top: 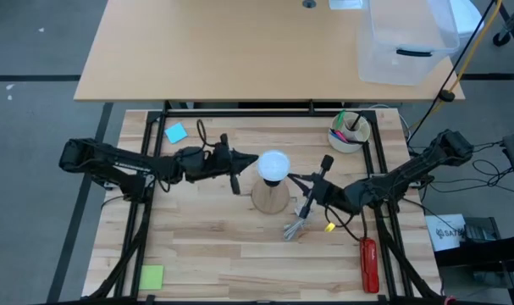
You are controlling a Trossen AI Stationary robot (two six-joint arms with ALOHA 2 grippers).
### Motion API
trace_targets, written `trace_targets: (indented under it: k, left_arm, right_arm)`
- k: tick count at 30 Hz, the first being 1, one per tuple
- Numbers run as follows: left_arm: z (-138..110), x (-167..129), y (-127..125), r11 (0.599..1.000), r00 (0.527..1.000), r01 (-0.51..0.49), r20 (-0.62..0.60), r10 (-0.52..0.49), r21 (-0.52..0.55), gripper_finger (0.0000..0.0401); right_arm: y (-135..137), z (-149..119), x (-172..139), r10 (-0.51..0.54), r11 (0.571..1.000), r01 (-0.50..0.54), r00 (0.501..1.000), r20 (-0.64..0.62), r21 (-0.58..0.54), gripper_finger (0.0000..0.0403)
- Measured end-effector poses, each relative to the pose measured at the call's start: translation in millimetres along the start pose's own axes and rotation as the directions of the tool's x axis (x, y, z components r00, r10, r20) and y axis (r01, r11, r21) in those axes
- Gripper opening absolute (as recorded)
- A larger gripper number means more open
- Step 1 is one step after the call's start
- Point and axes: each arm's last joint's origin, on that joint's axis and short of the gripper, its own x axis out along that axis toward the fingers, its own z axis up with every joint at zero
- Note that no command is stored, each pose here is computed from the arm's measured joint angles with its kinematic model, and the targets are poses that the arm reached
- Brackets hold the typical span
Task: Screw lightbulb
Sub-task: Insert the lightbulb into the lamp
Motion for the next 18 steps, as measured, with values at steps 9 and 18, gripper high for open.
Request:
trace_targets:
  k: [9,18]
  left_arm:
    - [21,-16,-12,0.997,0.995,0.053,0.086,-0.057,0.053,0.0000]
    - [22,-24,-35,0.979,0.979,0.165,0.100,-0.177,0.120,0.0000]
  right_arm:
    - [-2,-2,0,-0.072,0.997,0.072,0.997,-0.034,-0.020,0.0000]
    - [-13,-4,9,-0.159,0.987,0.158,0.986,-0.048,-0.014,0.0000]
